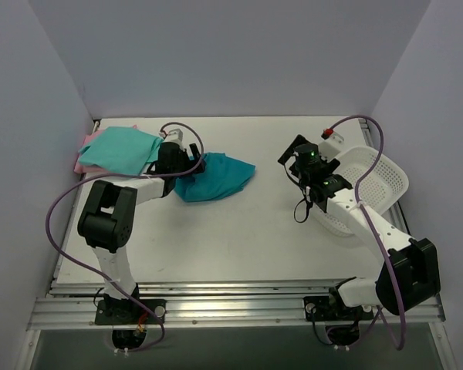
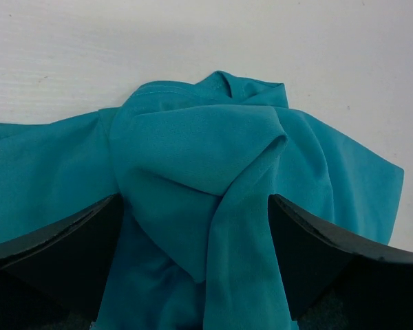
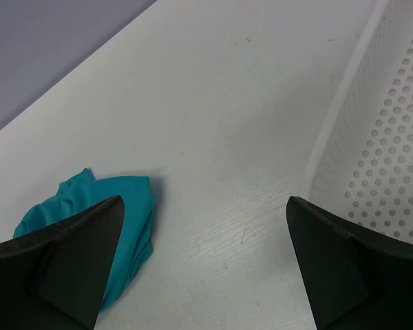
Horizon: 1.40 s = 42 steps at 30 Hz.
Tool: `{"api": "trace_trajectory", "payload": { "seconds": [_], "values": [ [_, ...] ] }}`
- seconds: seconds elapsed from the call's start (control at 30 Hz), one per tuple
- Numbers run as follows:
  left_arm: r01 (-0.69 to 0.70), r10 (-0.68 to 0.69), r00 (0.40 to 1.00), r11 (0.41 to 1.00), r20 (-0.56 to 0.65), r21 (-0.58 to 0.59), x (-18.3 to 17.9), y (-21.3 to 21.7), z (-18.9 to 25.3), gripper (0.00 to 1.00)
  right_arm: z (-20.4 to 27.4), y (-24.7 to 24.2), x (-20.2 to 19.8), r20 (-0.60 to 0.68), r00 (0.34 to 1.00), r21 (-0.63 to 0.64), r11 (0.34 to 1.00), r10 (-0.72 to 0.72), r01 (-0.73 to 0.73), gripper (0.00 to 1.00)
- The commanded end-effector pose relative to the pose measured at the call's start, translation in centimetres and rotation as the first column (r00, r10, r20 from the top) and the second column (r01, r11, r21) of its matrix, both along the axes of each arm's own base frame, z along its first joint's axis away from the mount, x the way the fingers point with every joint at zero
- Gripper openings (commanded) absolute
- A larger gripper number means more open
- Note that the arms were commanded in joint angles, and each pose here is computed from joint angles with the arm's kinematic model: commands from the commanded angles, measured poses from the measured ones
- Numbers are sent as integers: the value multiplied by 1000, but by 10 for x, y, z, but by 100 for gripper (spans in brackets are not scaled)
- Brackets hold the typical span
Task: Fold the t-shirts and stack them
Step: Move the tshirt to the center of the board
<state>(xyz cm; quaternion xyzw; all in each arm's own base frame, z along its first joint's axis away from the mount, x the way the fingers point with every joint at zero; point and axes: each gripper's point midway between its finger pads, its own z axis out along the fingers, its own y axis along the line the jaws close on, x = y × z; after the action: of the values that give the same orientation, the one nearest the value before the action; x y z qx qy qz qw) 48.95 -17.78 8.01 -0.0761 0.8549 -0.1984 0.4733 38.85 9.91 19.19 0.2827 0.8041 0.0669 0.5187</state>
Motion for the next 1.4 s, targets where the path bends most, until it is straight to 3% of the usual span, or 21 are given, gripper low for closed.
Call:
{"api": "trace_trajectory", "payload": {
  "seconds": [0.0, 0.6, 1.07, 1.37],
  "values": [
    [43, -36, 995, 996, 90, -82, 23, -17, 27, 95, 13, -3, -2, 49, 999, 3, 1000, -17, 17, 100],
    [-45, 59, 991, 993, 120, -111, 36, 24, 35, 95, -4, -1, 2, 21, 1000, -20, 1000, -16, 16, 100],
    [6, 10, 997, 980, 79, -199, 40, 9, 10, 100, -10, -1, 5, 8, 1000, -30, 999, -17, 17, 100],
    [7, 8, 997, 979, 72, -206, 38, 9, 5, 78, -13, -1, 5, 2, 1000, -33, 999, -17, 17, 100]
  ]
}}
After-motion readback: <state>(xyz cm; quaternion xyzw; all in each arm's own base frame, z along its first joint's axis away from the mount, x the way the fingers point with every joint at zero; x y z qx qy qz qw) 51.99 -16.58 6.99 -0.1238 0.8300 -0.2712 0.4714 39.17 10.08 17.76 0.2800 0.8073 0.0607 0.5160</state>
